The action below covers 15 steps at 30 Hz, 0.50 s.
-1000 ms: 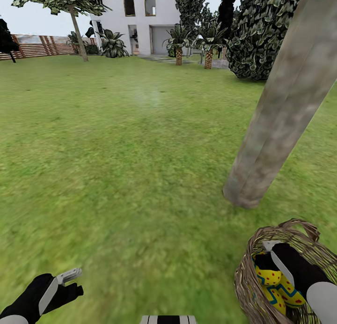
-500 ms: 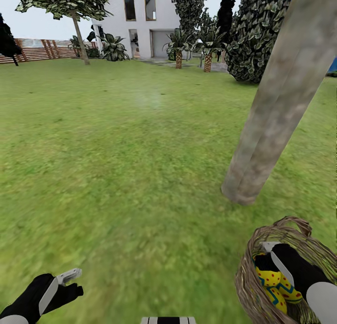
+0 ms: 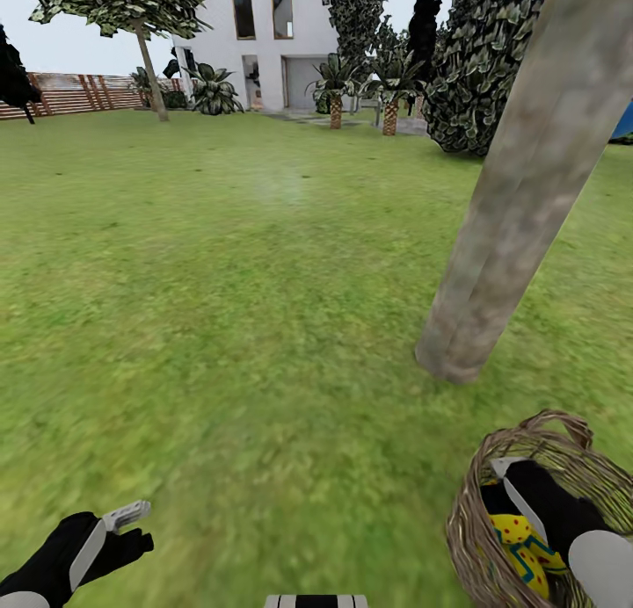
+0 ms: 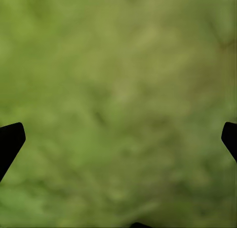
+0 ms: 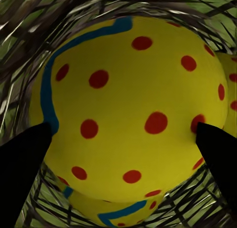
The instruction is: Take the three Easter eggs out of the wicker basket on the lawn in the garden, then place them on the lawn next to a single tree (choose any tree) so that all three eggs are next to the same tree and none are left in the basket.
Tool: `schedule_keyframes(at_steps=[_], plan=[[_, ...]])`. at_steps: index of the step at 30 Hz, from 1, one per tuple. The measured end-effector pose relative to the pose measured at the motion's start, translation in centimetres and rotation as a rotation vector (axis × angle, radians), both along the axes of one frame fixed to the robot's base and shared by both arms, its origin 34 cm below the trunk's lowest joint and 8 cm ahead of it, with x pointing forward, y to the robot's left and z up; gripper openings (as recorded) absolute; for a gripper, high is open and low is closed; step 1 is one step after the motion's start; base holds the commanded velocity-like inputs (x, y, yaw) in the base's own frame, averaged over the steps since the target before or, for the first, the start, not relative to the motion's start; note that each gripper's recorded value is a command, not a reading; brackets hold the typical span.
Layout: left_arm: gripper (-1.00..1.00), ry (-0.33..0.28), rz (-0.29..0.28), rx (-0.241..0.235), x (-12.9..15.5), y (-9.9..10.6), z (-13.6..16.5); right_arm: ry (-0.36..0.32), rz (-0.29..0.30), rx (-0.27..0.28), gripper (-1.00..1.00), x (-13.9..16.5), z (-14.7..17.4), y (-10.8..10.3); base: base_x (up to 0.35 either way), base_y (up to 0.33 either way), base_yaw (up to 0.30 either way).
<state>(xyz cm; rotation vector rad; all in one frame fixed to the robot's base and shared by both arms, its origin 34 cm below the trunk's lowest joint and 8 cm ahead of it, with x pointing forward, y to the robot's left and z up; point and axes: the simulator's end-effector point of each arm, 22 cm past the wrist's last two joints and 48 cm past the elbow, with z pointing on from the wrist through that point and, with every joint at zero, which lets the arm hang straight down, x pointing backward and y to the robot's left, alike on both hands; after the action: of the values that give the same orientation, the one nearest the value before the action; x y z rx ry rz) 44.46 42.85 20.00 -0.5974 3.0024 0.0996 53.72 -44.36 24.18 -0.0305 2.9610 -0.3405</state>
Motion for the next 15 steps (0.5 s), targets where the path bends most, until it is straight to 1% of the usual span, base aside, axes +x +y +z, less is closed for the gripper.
schedule_keyframes(at_steps=[4, 5, 7, 8, 9, 11, 13, 15], plan=[[1.0, 0.0, -0.001, -0.002, 0.0, -0.1, 0.0, 0.018, 0.051, -0.032, -1.0, -0.1, -0.3, 0.5, 0.0, 0.0, 0.0], [1.0, -0.001, -0.001, -0.003, 0.0, -0.2, 0.0, 0.019, 0.051, -0.033, -1.0, -0.2, -0.3, 0.5, 0.0, 0.0, 0.0], [1.0, -0.003, -0.001, -0.005, 0.1, -0.4, 0.1, 0.015, 0.031, -0.026, -1.0, -0.3, -0.2, 0.6, -0.025, 0.0, 0.0], [1.0, -0.004, -0.001, -0.007, 0.1, -0.5, 0.1, 0.005, -0.011, -0.018, -1.0, -0.3, -0.2, 0.6, -0.232, 0.0, 0.0], [1.0, -0.004, -0.001, -0.008, 0.2, -0.5, 0.1, -0.001, -0.031, -0.011, -1.0, -0.2, -0.2, 0.7, -0.311, 0.0, 0.0], [1.0, -0.006, -0.001, -0.008, 0.2, -0.5, 0.1, -0.012, -0.025, 0.011, -1.0, 0.3, 0.0, 1.3, -0.322, 0.0, 0.0], [1.0, -0.006, -0.001, -0.008, 0.2, -0.5, 0.2, -0.018, -0.019, 0.028, -1.0, 0.5, 0.1, 1.8, -0.086, 0.0, 0.0], [1.0, -0.006, -0.001, -0.008, 0.2, -0.6, 0.2, -0.02, -0.018, 0.028, -1.0, 0.6, 0.1, 1.8, -0.012, 0.0, 0.0]])
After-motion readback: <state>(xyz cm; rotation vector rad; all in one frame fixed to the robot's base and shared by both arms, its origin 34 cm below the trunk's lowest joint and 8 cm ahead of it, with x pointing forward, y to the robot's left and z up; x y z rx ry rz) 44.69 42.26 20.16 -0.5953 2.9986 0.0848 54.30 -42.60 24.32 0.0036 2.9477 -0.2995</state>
